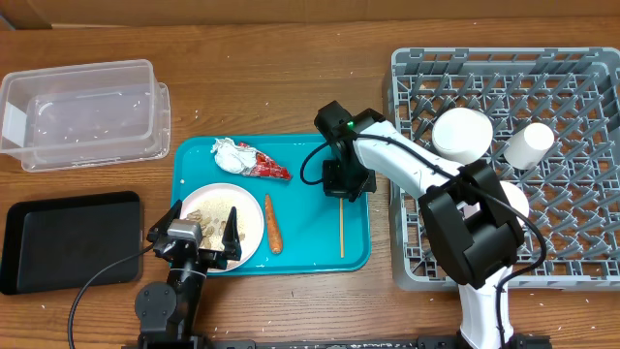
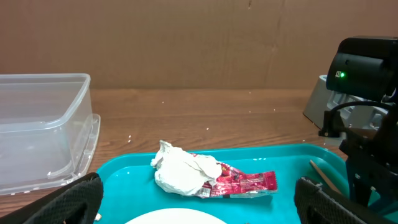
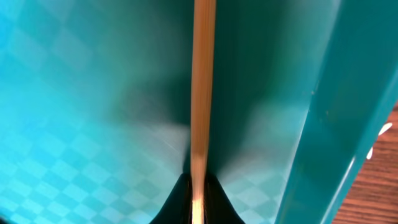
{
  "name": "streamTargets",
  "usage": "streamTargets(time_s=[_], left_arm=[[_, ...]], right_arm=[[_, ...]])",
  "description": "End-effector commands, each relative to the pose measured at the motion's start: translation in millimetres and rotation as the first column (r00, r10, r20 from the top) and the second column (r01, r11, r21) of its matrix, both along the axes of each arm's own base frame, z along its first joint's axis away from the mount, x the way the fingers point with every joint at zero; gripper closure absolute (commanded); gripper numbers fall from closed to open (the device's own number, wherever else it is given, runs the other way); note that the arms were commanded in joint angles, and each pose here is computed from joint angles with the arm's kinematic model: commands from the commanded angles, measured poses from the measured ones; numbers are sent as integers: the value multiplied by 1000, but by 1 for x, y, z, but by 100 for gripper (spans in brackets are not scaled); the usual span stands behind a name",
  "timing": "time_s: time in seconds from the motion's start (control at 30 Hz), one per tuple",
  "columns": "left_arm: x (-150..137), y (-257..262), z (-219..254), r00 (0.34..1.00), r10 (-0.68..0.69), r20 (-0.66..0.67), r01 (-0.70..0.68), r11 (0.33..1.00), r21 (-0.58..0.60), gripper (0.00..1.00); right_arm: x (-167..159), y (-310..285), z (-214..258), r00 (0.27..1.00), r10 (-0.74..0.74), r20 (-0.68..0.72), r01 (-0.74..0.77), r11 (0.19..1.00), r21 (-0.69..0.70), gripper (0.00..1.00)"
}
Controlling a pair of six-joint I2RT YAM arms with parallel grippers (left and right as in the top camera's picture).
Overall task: Sort waste into correct bins and load items into the dishwasher
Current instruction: 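Carry the chopstick to the rack's left edge and release it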
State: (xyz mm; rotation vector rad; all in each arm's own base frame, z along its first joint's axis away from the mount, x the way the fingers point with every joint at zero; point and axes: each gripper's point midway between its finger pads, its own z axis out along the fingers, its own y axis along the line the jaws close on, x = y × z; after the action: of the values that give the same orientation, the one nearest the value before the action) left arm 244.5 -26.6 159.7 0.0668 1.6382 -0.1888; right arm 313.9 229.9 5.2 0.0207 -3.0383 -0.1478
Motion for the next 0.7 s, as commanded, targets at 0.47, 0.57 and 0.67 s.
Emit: streamTargets(time_s=[0.47,0.57,0.67], left_arm=[[0,0,0,1000,2,9,-2,1000,23,0],[0,0,0,1000,2,9,-2,1000,23,0],[0,0,0,1000,2,9,-2,1000,23,0]], right_arm=[[94,-82,195,914,-91,395,143,984,-104,96],[110,-113,221,882,-112,459,169,982,-85,96],[120,-142,224,876,-107,471,169,981,-93,96]])
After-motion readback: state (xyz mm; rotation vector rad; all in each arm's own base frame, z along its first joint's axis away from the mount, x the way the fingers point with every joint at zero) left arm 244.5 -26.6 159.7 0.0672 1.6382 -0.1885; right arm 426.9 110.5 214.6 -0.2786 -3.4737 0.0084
